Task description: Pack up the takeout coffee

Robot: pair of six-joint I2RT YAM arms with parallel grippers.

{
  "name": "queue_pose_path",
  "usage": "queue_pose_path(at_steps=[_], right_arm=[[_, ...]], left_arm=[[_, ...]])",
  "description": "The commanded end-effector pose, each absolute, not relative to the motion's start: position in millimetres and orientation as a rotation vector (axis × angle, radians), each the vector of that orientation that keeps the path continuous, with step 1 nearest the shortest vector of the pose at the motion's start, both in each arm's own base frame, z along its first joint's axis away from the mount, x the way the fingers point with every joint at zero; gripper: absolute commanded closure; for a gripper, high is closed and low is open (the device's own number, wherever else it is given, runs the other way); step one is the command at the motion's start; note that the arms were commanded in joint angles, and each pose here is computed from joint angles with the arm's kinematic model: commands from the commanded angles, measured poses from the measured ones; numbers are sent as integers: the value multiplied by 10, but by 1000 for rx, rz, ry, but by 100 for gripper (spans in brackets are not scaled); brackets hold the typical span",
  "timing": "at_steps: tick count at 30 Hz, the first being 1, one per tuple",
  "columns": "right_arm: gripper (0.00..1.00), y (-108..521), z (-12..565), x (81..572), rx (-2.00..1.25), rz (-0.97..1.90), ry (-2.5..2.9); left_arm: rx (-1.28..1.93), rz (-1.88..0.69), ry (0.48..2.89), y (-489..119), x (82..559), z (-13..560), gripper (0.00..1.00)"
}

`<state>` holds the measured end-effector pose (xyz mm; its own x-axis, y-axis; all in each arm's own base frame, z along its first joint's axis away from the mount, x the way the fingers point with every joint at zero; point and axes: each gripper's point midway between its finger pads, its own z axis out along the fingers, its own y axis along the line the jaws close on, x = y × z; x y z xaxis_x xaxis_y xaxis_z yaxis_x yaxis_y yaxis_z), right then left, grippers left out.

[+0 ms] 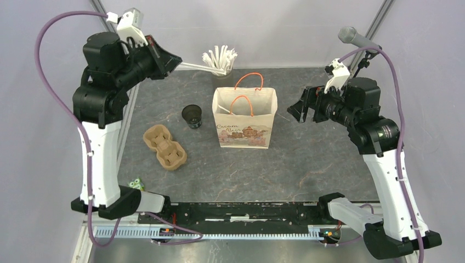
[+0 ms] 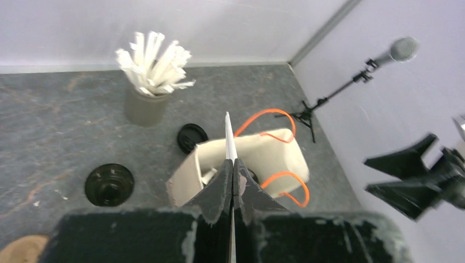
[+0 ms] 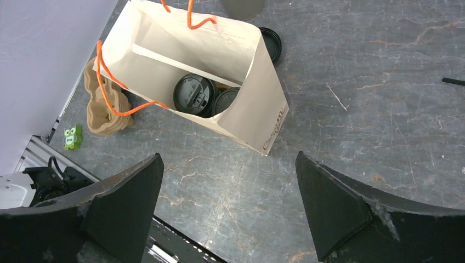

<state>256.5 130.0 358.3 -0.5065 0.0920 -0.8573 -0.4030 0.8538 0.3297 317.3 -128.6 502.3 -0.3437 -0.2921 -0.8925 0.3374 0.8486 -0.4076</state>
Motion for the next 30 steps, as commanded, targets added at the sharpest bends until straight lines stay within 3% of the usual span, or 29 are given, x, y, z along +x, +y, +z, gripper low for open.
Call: queue_pose_path(at_steps=[1, 8, 13, 19, 30], right_arm=[[3, 1272, 3760, 2543, -233, 605, 1956], [3, 1265, 3734, 2503, -225, 611, 1952], [3, 1272, 3715, 2494, -221, 620, 1944], [3, 1253, 3702, 2512, -230, 601, 1929], [3, 1241, 3546, 2561, -226, 582, 1960]], left_arm=[[75, -872, 1879, -1552, 2847, 4944, 98], [146, -993, 1935, -1731, 2770, 4786, 98], [141, -1022, 1985, -1823, 3009, 4458, 98], [96, -1251, 1987, -2124, 3299, 4049, 98], [65, -1248, 2055, -2420, 3647, 3436, 93]])
